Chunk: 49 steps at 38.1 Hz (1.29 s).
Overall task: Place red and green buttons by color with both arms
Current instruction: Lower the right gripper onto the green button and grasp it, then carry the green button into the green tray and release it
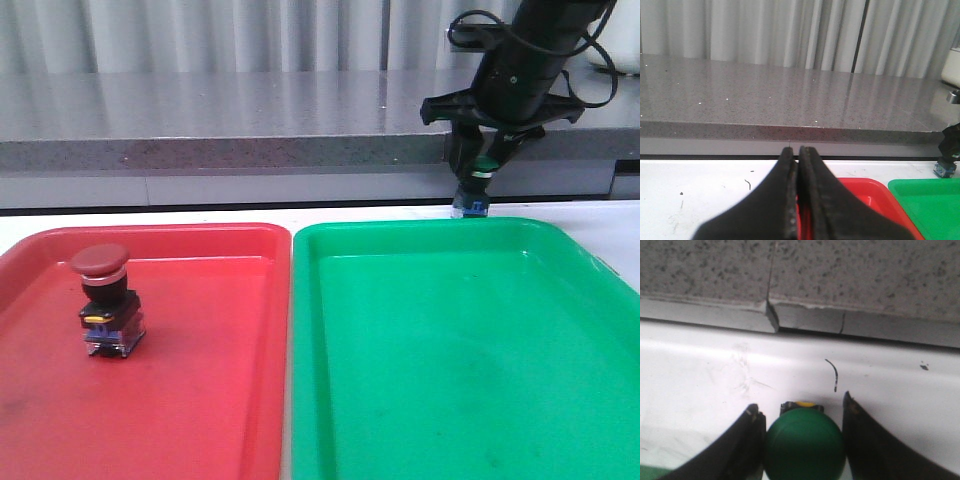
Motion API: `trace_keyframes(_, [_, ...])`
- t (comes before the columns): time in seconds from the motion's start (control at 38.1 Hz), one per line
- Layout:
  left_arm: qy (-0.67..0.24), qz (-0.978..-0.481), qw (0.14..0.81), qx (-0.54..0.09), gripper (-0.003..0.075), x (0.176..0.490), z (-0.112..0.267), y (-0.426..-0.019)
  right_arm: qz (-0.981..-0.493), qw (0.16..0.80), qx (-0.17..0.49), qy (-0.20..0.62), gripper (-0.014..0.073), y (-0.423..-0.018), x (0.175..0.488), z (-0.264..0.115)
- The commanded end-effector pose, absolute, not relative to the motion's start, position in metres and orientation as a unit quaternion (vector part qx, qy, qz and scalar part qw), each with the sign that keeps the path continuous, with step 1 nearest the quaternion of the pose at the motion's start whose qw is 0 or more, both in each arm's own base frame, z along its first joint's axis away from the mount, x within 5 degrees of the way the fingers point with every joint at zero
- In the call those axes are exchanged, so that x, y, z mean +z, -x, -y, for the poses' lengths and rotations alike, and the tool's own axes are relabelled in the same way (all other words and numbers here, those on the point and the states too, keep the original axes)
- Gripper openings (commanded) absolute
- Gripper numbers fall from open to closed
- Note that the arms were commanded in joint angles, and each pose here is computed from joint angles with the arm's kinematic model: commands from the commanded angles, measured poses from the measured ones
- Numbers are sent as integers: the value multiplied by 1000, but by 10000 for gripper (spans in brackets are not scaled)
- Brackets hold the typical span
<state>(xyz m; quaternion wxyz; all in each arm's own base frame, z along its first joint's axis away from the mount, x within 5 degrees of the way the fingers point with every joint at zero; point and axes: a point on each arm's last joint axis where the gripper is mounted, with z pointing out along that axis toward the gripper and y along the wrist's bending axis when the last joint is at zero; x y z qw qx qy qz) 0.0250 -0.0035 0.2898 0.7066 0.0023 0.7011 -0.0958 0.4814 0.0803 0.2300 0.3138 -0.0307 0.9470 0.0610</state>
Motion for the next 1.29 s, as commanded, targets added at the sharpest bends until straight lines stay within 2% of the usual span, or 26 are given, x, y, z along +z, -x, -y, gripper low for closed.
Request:
trace_keyframes(0.0, [2, -665, 740, -106, -20, 305, 3, -23, -912, 402, 68, 41, 165, -466, 308, -78])
trace_keyframes(0.18, [2, -665, 740, -106, -20, 305, 3, -23, -903, 420, 73, 51, 162, -433, 339, -81])
trace_keyframes(0.32, [2, -665, 740, -106, -20, 305, 3, -23, -897, 430, 82, 67, 162, -397, 343, -90])
trace_keyframes(0.5, [2, -665, 740, -106, -20, 305, 3, -23, -891, 433, 98, 100, 162, -338, 326, -107])
trace_keyframes(0.66, [2, -665, 740, -106, -20, 305, 3, -23, -897, 408, 109, 127, 162, -301, 293, -118])
trace_keyframes(0.95, [2, -665, 740, -106, -20, 305, 3, -23, -913, 359, 110, 160, 161, -286, 246, -136])
trace_keyframes(1.26, [2, -665, 740, -106, -20, 305, 3, -23, -918, 346, 106, 161, 165, -288, 238, -137])
